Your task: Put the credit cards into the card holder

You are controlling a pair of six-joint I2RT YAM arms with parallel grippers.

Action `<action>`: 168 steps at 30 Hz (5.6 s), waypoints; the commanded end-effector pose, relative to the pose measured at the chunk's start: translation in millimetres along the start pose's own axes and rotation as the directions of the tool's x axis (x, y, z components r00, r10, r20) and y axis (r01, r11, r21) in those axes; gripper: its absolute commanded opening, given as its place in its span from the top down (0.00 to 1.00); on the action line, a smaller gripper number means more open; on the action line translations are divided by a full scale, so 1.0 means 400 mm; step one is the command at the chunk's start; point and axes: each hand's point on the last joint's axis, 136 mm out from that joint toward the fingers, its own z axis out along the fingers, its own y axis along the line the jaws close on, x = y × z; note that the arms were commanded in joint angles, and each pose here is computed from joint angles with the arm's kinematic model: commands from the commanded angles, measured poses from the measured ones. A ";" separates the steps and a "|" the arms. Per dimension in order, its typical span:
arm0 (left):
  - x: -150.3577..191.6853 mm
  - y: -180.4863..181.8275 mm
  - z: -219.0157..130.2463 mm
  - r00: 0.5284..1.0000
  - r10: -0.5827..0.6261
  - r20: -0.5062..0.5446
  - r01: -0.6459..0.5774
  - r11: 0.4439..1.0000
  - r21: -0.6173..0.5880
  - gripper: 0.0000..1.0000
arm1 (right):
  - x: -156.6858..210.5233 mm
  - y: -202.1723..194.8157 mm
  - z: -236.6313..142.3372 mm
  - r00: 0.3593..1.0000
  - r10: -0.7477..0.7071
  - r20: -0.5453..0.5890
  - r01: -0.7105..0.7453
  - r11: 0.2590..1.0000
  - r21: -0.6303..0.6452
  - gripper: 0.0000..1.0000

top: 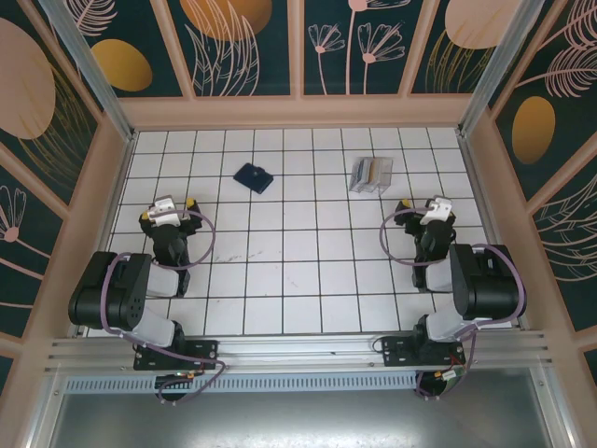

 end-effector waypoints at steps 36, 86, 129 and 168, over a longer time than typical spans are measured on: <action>-0.256 0.008 -0.078 0.657 -0.753 -0.027 0.750 0.657 -0.079 0.01 | -0.380 0.130 0.089 0.932 0.351 -0.087 -0.361 0.920 -0.155 0.01; 0.317 -0.519 0.311 0.339 -0.335 -0.879 0.453 0.877 -0.160 0.89 | -0.119 0.657 0.091 0.948 -0.228 -0.224 0.152 0.938 -0.310 0.03; 0.210 -0.576 0.155 0.365 -0.248 -0.898 0.681 0.728 0.076 0.64 | 0.256 1.033 0.182 0.566 -0.279 -0.775 -0.407 0.723 -0.558 0.47; 0.228 -0.523 0.000 0.341 -0.163 -0.926 0.707 0.693 0.139 0.28 | 0.184 1.002 -0.196 0.457 -0.296 -0.839 -0.653 0.529 -0.542 1.00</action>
